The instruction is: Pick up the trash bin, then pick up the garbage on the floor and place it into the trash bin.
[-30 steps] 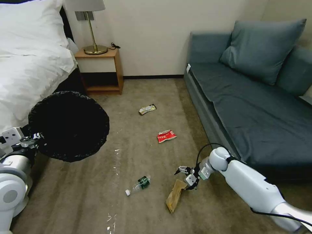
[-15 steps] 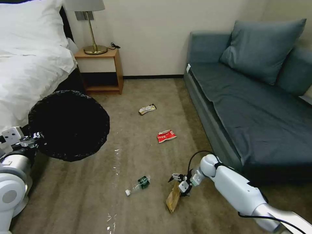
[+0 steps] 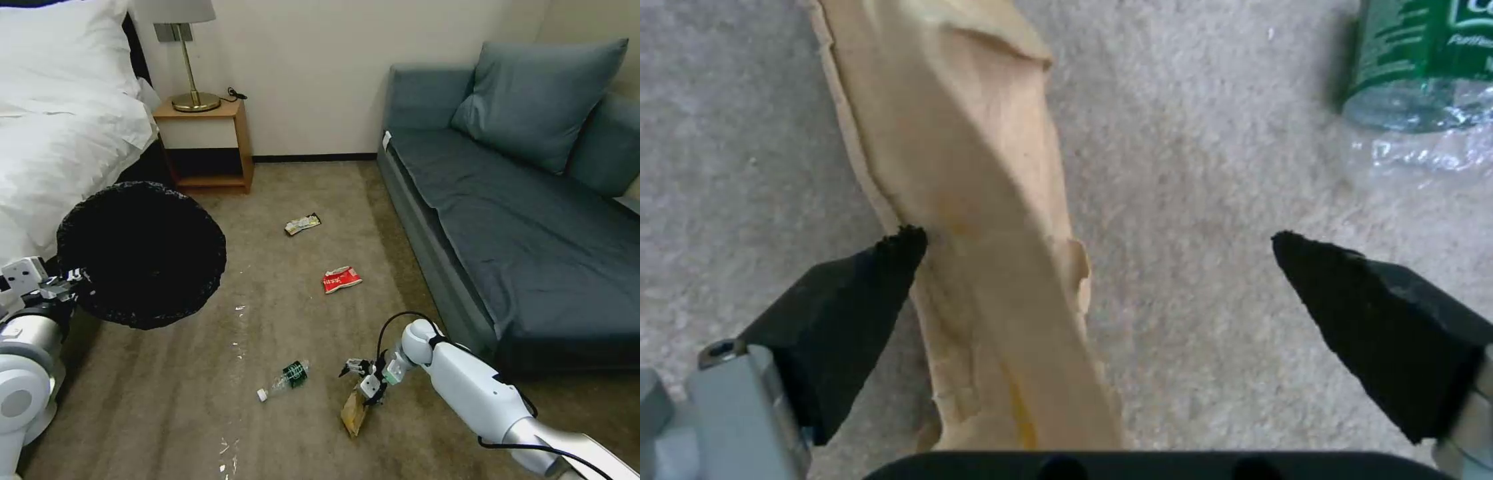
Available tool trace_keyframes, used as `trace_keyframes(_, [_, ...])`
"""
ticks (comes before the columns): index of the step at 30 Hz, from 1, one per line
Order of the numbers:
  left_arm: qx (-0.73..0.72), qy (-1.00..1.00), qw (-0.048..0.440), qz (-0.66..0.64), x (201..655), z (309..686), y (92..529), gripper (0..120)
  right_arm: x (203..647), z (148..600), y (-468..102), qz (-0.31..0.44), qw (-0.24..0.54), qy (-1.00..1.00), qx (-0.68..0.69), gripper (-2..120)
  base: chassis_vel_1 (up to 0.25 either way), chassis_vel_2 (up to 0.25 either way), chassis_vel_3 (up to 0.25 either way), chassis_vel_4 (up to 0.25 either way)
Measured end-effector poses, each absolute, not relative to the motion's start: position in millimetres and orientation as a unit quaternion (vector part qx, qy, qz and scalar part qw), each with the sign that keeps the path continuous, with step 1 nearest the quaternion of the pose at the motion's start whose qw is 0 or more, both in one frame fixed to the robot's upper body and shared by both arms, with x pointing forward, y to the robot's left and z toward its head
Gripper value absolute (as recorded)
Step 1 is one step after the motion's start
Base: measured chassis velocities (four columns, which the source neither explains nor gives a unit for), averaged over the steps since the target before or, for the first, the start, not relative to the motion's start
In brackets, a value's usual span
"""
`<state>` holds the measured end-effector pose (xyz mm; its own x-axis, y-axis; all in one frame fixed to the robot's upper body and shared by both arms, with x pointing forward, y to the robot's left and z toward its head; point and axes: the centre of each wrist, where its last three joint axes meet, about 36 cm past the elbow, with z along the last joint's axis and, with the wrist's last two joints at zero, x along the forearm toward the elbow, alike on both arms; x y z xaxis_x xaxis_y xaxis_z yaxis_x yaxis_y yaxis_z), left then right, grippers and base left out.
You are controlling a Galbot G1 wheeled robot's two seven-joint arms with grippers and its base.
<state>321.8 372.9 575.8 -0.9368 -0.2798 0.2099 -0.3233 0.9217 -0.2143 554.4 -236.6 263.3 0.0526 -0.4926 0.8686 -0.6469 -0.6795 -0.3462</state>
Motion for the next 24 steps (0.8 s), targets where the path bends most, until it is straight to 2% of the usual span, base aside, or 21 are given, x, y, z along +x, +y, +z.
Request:
trace_keyframes(5, [0.153, -0.977, 0.086, 0.124, 320.6, 577.5, 372.0, 0, 554.6, 263.2, -238.9, 0.566, 0.069, -0.392, 0.722, 100, 0.0, 0.0, 0.0, 0.0])
trace_keyframes(8, [0.152, -0.977, 0.085, 0.123, 319.5, 578.7, 371.1, 0, 555.4, 264.4, -241.4, 0.566, 0.07, -0.394, 0.721, 94, 0.0, 0.0, 0.0, 0.0])
trace_keyframes(10, [0.15, -0.977, 0.085, 0.123, 319.6, 579.5, 369.9, 0, 557.2, 269.0, -244.8, 0.567, 0.068, -0.396, 0.719, 83, 0.0, 0.0, 0.0, 0.0])
trace_keyframes(11, [0.15, -0.977, 0.085, 0.123, 319.6, 579.5, 369.9, 0, 557.2, 269.0, -244.8, 0.567, 0.068, -0.396, 0.719, 83, 0.0, 0.0, 0.0, 0.0])
trace_keyframes(13, [0.148, -0.977, 0.085, 0.124, 320.0, 580.4, 368.8, 0, 558.1, 272.4, -249.1, 0.568, 0.066, -0.398, 0.717, 71, 0.0, 0.0, 0.0, 0.0])
trace_keyframes(14, [0.148, -0.977, 0.085, 0.124, 320.0, 580.4, 368.8, 0, 558.1, 272.4, -249.1, 0.568, 0.066, -0.398, 0.717, 71, 0.0, 0.0, 0.0, 0.0])
trace_keyframes(17, [0.147, -0.978, 0.085, 0.125, 319.9, 581.3, 368.2, 0, 556.4, 274.2, -256.3, 0.568, 0.068, -0.4, 0.716, 56, 0.0, 0.0, 0.0, 0.0])
trace_keyframes(18, [0.147, -0.978, 0.085, 0.125, 319.9, 581.3, 368.2, 0, 556.4, 274.2, -256.3, 0.568, 0.068, -0.4, 0.716, 56, 0.0, 0.0, 0.0, 0.0])
trace_keyframes(19, [0.146, -0.978, 0.085, 0.125, 319.6, 581.7, 367.8, 0, 555.4, 273.5, -257.9, 0.567, 0.068, -0.401, 0.716, 49, 0.0, 0.0, 0.0, 0.0])
trace_keyframes(20, [0.146, -0.978, 0.085, 0.125, 319.6, 581.7, 367.8, 0, 555.4, 273.5, -257.9, 0.567, 0.068, -0.401, 0.716, 49, 0.0, 0.0, 0.0, 0.0])
trace_keyframes(22, [0.146, -0.978, 0.085, 0.125, 318.9, 582.4, 367.1, 0, 554.2, 272.0, -259.7, 0.565, 0.07, -0.404, 0.716, 39, 0.0, 0.0, 0.0, 0.0])
trace_keyframes(24, [0.146, -0.978, 0.085, 0.125, 318.7, 582.5, 367.0, 0, 553.5, 270.9, -260.1, 0.564, 0.071, -0.405, 0.716, 34, 0.0, 0.0, 0.0, 0.0])
